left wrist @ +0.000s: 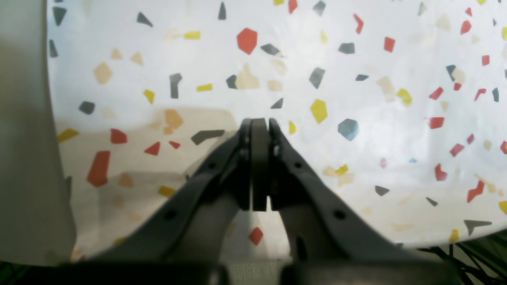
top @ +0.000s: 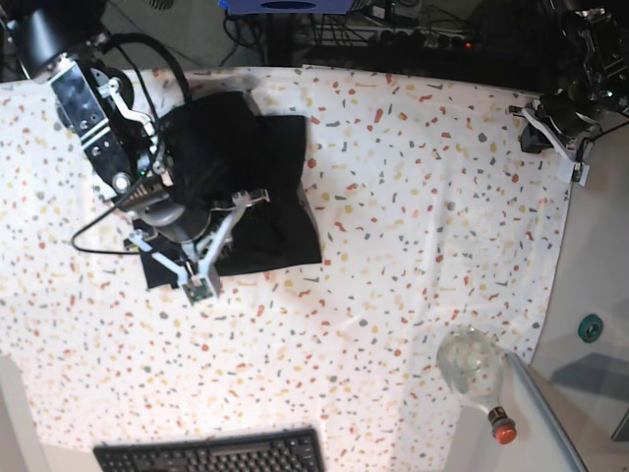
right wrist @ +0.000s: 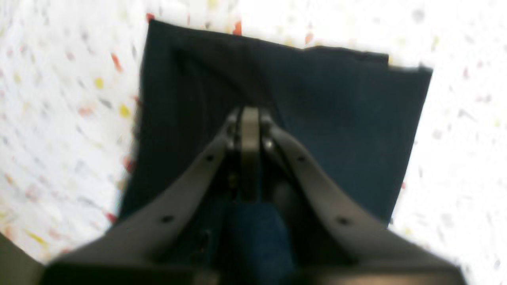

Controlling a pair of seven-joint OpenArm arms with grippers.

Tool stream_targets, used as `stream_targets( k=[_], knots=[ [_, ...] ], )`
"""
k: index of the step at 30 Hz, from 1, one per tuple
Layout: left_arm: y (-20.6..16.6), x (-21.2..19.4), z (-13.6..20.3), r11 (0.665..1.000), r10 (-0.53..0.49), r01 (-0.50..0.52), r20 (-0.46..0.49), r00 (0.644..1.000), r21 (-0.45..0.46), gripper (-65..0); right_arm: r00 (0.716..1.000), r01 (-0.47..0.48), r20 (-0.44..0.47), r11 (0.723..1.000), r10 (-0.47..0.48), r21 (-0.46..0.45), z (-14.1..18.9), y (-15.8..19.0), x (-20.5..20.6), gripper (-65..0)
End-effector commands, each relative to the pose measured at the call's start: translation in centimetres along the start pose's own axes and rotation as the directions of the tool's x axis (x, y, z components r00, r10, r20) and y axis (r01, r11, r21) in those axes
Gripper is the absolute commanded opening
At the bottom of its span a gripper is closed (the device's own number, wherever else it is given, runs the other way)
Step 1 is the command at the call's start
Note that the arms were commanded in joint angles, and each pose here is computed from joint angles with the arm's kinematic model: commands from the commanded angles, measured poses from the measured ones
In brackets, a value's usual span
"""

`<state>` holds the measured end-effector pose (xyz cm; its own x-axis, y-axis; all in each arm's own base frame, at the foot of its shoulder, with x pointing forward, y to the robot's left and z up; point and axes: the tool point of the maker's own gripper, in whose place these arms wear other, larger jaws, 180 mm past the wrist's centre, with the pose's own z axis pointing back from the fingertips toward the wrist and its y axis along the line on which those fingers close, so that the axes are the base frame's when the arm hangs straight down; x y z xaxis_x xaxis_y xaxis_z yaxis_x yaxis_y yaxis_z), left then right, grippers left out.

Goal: Layout the t-shirt on the table in an organized manner, then fold the t-shirt properly
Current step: 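Press the folded black t-shirt flat with the right gripper, then move the left gripper to the t-shirt's edge and pinch it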

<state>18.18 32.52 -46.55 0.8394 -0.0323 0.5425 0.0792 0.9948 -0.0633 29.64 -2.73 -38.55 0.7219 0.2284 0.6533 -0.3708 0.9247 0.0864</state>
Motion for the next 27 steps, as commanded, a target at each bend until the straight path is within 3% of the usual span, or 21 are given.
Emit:
stream_targets(
  k=[1, 3, 5, 9, 12, 14, 16, 22, 27],
  knots=[
    [0.7, 1.2, 0.6, 1.0, -0.017, 0.017, 0.035, 0.999, 0.009, -65.0, 0.999, 0.0, 0.036, 1.0, -0.001, 0.025, 0.2, 0.9, 1.6, -41.6],
    [0.7, 1.2, 0.6, 1.0, -0.017, 0.017, 0.035, 0.999, 0.009, -65.0, 0.998, 0.011, 0.066, 0.999, -0.014, 0.046, 0.1, 1.9, 2.9, -28.4],
    [0.7, 1.2, 0.5, 1.0, -0.016, 0.015, 0.034, 0.999, 0.009, -65.0, 0.995, 0.009, 0.096, 0.998, -0.014, 0.06, -0.3, 2.7, 4.2, -23.9],
    [0.3, 1.0, 0.4, 1.0, -0.007, 0.007, 0.035, 0.999, 0.002, -65.0, 0.997, -0.056, 0.059, 0.996, 0.052, 0.066, -2.7, 3.7, 4.4, -30.6],
    [0.2, 0.8, 0.3, 1.0, -0.008, 0.008, 0.031, 1.0, -0.001, -65.0, 0.998, -0.044, 0.037, 0.997, 0.041, 0.07, -2.9, 3.9, 3.5, -38.6],
    [-0.8, 0.6, -0.1, 0.999, -0.027, 0.027, 0.016, 1.0, -0.026, -65.0, 0.998, 0.035, 0.044, 0.997, -0.038, 0.062, -1.6, 3.1, 2.4, -48.6],
    [-1.7, 0.4, -0.4, 0.998, -0.048, 0.048, 0.006, 0.999, -0.049, -65.0, 0.988, 0.145, 0.046, 0.989, -0.146, 0.026, 0.1, 1.1, 0.4, -64.8],
    [-5.3, 0.3, -1.9, 0.984, -0.118, 0.114, -0.018, 0.993, -0.139, -65.0, 0.938, 0.346, 0.043, 0.929, -0.343, -0.134, 4.1, -4.3, -6.7, -65.0],
    [-12.6, 2.8, -3.1, 0.955, -0.13, 0.138, 0.047, 0.99, -0.263, -65.0, 0.906, 0.422, 0.1, 0.86, -0.411, -0.287, 6.8, -9.7, -10.6, -65.0]
  ],
)
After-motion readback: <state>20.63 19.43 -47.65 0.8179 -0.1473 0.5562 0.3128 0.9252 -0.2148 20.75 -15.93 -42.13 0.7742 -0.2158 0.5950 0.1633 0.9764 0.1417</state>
